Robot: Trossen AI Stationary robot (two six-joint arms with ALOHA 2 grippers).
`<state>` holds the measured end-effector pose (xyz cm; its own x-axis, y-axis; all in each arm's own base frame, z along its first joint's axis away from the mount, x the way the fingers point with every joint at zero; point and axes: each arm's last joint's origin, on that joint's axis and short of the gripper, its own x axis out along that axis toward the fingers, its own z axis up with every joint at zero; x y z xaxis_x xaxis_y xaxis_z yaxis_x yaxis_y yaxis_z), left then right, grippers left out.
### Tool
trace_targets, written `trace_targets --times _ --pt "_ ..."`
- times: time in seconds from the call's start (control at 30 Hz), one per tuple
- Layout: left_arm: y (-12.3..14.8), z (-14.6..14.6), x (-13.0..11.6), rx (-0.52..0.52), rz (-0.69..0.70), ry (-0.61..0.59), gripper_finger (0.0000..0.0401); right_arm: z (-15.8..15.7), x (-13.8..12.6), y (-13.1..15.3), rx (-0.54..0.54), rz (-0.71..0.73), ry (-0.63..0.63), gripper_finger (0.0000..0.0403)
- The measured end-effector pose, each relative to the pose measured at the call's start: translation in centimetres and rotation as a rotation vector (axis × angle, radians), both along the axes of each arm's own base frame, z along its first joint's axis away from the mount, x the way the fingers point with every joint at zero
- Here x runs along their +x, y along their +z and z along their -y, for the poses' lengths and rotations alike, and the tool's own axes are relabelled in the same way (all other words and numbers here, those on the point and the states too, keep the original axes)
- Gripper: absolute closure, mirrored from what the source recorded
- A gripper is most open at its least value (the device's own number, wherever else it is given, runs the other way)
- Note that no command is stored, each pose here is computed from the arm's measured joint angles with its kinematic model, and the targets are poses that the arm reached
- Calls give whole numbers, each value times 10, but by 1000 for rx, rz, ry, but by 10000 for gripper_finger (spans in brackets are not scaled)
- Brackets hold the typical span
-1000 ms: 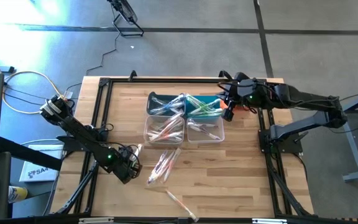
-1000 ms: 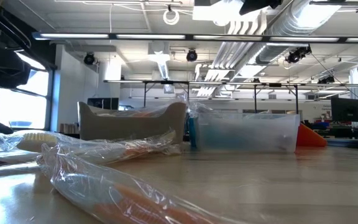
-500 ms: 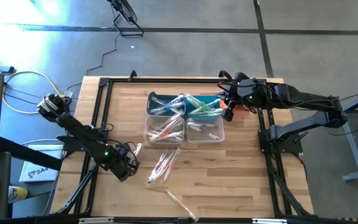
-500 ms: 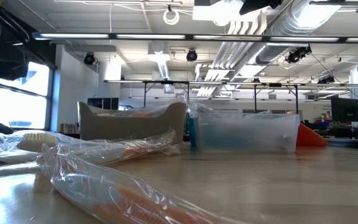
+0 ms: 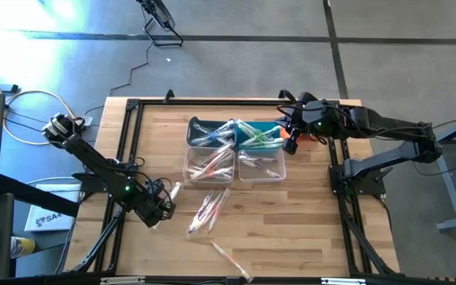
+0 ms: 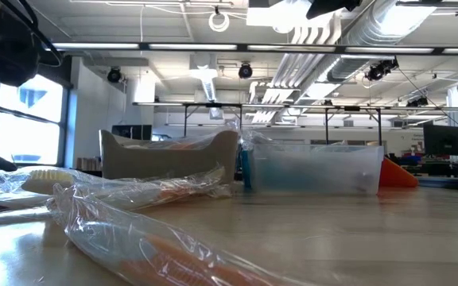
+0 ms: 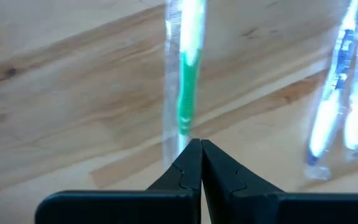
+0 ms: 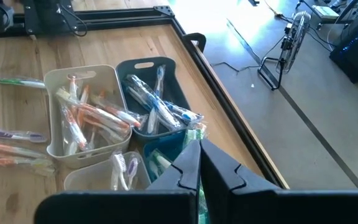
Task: Pick & Place Toothbrushes
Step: Put the green toothbrush into the blue bin
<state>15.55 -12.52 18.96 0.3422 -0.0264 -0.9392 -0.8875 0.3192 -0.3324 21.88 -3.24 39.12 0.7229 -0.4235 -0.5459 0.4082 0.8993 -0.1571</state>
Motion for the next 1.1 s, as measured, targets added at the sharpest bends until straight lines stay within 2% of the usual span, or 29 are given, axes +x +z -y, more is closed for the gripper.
trace_targets --times 0.2,0.43,0.57,0.73,1.1 --pt "0 0 2 9 21 16 392 0 0 0 1 2 0 400" --pt "-2 -4 -3 40 -26 78 322 -1 1 0 27 8 30 400" --pt "-1 -5 -1 80 21 97 293 -1 1 0 32 10 37 400" --pt "-1 -7 -1 138 64 109 288 -1 1 0 27 11 36 400" --pt "-24 -1 5 136 45 102 288 -1 1 0 25 10 37 400"
